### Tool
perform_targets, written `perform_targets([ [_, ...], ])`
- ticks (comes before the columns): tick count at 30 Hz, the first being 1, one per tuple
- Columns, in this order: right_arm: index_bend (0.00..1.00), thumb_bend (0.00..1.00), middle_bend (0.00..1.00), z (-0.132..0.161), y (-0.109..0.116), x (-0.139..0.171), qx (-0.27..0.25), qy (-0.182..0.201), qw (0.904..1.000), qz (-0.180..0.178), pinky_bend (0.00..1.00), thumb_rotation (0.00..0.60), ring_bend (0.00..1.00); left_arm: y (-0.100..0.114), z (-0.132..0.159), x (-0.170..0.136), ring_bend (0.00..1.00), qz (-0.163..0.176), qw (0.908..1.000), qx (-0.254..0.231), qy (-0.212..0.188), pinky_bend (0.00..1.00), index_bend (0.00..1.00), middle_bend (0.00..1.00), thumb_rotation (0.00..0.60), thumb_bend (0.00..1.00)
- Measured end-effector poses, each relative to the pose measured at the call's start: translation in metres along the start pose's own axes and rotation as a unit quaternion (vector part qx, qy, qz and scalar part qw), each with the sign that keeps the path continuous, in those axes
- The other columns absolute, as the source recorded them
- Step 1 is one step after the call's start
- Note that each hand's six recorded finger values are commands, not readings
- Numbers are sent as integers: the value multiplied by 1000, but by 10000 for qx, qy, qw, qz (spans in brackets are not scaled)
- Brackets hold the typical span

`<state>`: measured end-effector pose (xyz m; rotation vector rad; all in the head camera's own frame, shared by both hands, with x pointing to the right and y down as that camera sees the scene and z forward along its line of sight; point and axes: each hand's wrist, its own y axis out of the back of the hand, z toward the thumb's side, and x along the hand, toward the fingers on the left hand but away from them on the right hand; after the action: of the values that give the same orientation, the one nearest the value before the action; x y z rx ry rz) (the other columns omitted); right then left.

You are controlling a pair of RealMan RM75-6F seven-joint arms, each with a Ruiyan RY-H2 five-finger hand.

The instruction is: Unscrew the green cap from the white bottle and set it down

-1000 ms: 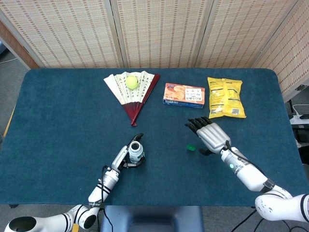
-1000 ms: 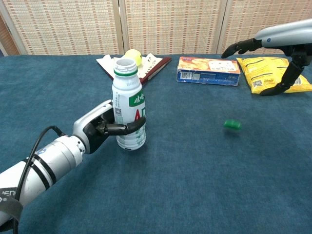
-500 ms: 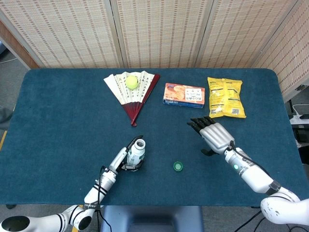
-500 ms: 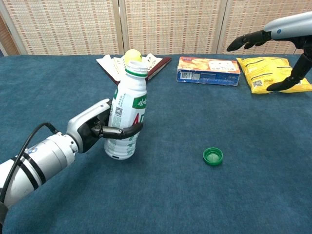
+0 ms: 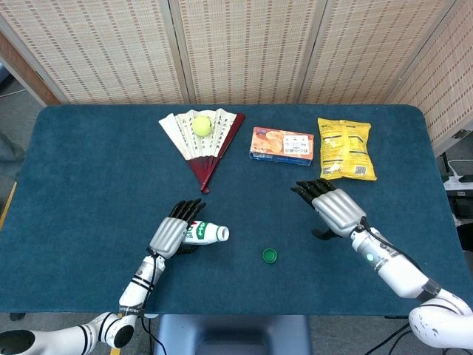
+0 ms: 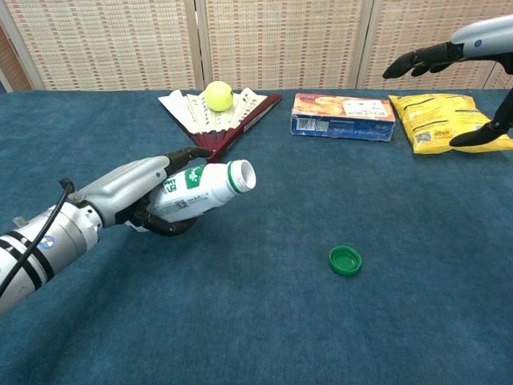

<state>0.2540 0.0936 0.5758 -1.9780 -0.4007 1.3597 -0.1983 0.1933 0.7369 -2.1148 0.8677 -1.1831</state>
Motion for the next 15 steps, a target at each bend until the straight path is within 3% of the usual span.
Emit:
perform_targets([
  [4,0,180,0,-1,1,2,-5,-13,10000,-16,0,600,0,4,3,-2,0,-43,9998,148,-110,0,0,0,600,295],
  [8,0,180,0,-2,2,4,-53,-25,10000,-43,0,600,0,8,13,-6,0,-547,9962,-639,-243,0,0,0,600,286],
  [12,0,180,0,-5,2,7,-82,-52,9999,-45,0,600,0,18,22,-6,0,-1203,9800,-1562,-254,0,0,0,600,283],
  [15,0,180,0,-10,4,11,-80,-111,9999,-99,0,600,0,32,24,-6,0,-1381,9712,-1923,-249,0,0,0,600,282],
])
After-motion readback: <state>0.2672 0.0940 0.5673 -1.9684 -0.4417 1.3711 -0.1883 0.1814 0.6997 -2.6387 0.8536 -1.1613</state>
